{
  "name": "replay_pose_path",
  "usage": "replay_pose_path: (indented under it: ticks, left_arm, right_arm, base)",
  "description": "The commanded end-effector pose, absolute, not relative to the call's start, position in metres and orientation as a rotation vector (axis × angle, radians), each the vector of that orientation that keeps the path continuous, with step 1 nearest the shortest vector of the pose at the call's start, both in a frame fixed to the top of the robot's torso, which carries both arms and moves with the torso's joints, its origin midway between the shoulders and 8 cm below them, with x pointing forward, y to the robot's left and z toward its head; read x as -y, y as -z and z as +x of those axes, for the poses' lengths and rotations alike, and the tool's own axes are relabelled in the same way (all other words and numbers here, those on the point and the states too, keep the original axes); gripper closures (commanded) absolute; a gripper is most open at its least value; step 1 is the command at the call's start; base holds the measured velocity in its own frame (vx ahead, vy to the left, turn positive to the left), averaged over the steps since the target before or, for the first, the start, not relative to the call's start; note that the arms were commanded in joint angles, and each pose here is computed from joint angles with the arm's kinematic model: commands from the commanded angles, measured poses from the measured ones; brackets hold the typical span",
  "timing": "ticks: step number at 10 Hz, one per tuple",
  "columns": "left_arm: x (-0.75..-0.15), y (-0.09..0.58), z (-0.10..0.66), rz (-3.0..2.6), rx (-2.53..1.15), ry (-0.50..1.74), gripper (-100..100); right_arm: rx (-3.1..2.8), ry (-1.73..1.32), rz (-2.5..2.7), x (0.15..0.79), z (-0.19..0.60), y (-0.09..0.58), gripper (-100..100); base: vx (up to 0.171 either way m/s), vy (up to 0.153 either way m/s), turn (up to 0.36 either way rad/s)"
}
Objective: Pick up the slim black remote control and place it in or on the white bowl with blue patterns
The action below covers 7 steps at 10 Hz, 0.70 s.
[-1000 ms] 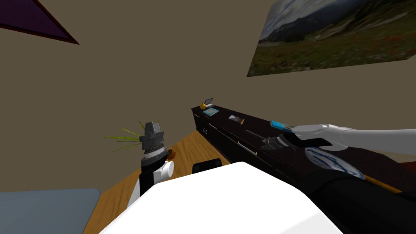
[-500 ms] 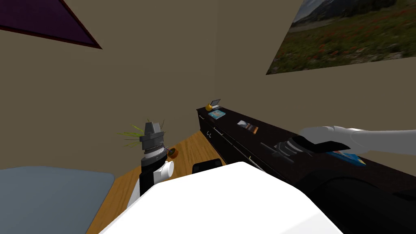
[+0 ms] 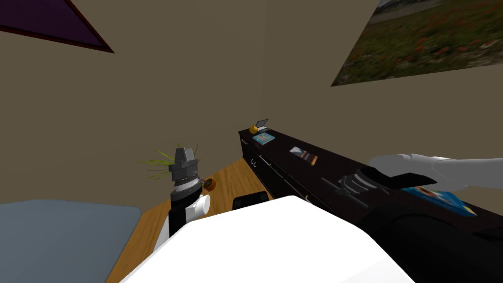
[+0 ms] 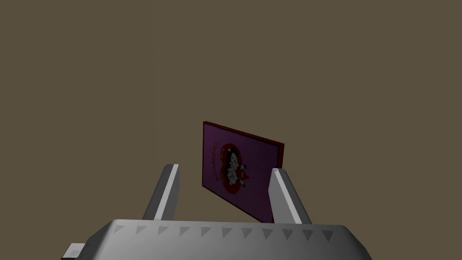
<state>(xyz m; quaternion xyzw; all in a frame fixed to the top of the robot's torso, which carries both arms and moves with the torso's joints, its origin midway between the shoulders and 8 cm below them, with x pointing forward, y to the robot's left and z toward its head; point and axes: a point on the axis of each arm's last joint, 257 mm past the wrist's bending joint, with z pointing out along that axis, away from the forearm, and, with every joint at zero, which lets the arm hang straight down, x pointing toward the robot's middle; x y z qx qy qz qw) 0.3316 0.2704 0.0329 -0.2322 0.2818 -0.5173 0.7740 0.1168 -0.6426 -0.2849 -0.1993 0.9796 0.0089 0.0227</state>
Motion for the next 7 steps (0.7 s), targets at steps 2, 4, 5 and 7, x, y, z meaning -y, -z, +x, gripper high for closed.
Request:
replay_pose_path:
  ticks: [2,4,5,7]
  left_arm:
    - [-0.27,-0.033,0.332,-0.503,-0.61,1.12,0]
    - [-0.27,-0.033,0.332,-0.503,-0.61,1.12,0]
    - [-0.27,-0.033,0.332,-0.503,-0.61,1.12,0]
    - [-0.27,-0.033,0.332,-0.503,-0.61,1.12,0]
  right_arm:
    - [-3.093,-0.055,-0.576,0.641,0.09,0.29,-100]
    - [-3.085,-0.049,-0.582,0.64,0.092,0.291,0]
    - [-3.084,-0.05,-0.567,0.641,0.082,0.299,-100]
    - [-3.085,-0.052,-0.542,0.641,0.066,0.312,-100]
  base:
    - [0.098,-0.023,0.116]
    - [0.023,-0.009,0.005]
    - [0.014,-0.004,0.064]
    - [0.021,-0.01,0.094]
